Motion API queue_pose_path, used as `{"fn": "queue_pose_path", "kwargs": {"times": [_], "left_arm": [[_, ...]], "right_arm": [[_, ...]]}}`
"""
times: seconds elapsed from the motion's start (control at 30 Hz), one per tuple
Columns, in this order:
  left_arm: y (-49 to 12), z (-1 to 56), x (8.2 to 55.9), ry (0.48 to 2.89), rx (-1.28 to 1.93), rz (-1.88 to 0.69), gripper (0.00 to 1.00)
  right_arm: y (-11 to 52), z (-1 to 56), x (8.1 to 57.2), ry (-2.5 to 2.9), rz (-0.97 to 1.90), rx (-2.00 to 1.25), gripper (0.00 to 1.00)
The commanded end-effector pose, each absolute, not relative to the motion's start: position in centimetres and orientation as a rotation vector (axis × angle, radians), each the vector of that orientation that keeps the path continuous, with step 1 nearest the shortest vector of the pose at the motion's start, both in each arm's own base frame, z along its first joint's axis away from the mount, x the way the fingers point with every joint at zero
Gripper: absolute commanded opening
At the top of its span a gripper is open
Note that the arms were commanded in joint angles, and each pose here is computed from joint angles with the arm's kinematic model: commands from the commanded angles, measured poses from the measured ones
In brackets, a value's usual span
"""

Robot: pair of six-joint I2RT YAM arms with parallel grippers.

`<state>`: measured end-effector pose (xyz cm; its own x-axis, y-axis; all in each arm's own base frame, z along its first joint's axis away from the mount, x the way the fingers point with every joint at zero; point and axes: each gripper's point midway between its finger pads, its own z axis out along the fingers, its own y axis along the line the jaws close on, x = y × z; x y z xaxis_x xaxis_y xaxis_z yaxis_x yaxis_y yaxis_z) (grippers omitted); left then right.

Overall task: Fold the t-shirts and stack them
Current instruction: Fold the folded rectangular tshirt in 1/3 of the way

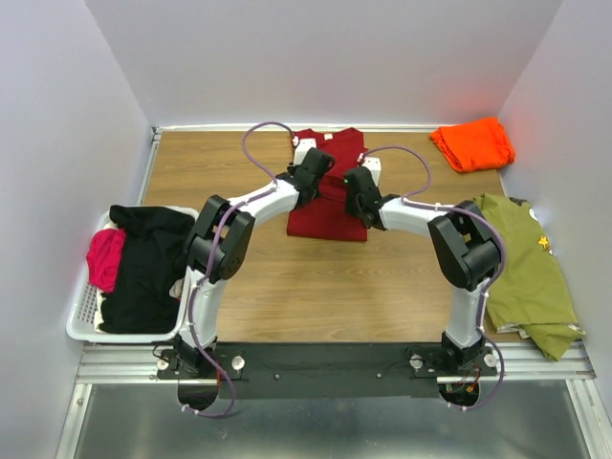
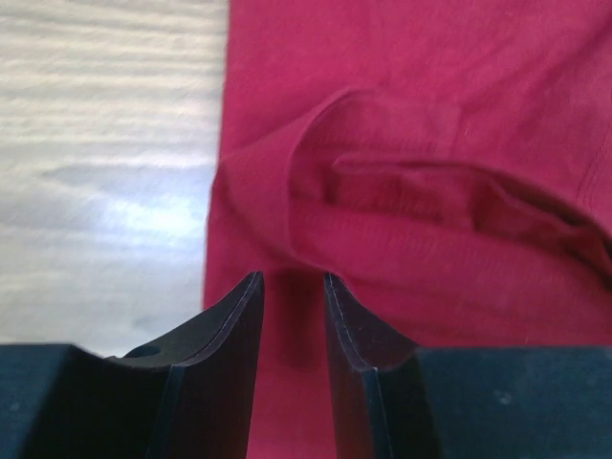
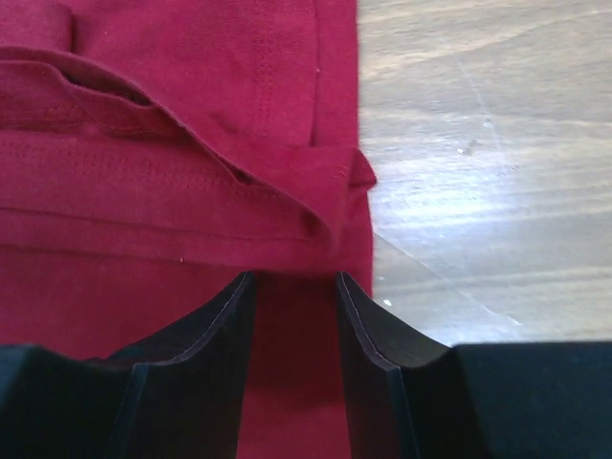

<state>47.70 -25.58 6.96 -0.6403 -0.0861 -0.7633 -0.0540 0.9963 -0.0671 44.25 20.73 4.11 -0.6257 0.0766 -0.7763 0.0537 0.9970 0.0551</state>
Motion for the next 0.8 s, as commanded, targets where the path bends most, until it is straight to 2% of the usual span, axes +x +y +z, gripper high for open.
{"fn": "queue_pose_path", "kwargs": {"times": [0.0,0.33,0.77], "left_arm": [[-25.9,6.0,48.9,2.299,-0.098,-0.031,0.40],[-25.6,5.4,52.5,2.271,-0.175,-0.040,0.40],[-23.7,10.3,56.8,2.106,-0.320,-0.031,0.40]], "right_arm": [[21.7,4.1,45.6,2.245,0.052,0.095,0.47],[21.2,5.4,49.2,2.152,-0.077,0.138,0.46],[17.7,8.6,54.3,2.028,-0.224,0.265,0.47]]}}
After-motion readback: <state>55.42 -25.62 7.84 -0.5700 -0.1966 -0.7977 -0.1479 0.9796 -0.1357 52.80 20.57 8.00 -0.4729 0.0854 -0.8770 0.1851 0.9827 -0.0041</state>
